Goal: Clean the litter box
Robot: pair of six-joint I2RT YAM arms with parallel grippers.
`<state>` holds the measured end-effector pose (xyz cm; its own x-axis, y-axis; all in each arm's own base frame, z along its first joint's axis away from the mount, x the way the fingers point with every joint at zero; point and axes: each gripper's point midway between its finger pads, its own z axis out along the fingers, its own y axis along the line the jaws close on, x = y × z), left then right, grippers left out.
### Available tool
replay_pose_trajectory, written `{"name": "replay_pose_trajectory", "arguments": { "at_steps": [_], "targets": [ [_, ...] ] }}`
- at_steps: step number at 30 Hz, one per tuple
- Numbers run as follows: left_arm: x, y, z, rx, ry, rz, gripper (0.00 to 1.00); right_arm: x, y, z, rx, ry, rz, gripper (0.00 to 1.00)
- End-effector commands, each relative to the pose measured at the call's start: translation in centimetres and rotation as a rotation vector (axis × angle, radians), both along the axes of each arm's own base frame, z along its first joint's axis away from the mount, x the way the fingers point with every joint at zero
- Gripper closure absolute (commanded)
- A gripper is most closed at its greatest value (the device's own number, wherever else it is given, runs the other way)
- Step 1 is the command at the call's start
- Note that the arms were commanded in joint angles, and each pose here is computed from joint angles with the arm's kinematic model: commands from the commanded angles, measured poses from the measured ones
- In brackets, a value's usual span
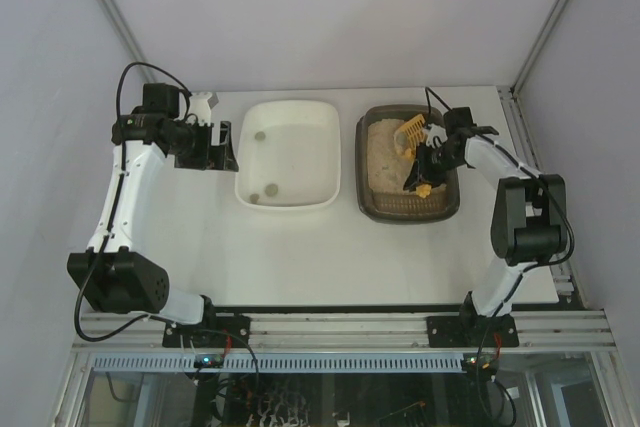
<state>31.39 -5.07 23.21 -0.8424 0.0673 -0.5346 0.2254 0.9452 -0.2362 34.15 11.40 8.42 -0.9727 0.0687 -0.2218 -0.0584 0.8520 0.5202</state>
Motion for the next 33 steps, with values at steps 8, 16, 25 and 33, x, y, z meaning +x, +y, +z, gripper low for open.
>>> {"name": "replay_pose_trajectory", "arguments": {
  "at_steps": [8,16,25,33],
  "targets": [
    [-3.0,-0.7,-0.3,0.04,-0.024,-0.075,0.1,-1.6,4.1,5.1,0.336,-0.231,-0.022,1.0],
    [-5.4,-0.6,-1.8,0.099,0.019,-0.079,0.09,-1.8,6.1,9.6,0.498,-0.575,-0.012,1.0],
    [-7.5,0.0,-4.2,0.117,0.037,-0.046,0.09,-2.1,7.2,12.0,0.807,-0.646,-0.043,1.0],
    [-7.4,0.2,-5.4,0.125,0.05,-0.046,0.09,-2.7,9.4,12.0,0.977,-0.627,-0.004,1.0]
  ]
}}
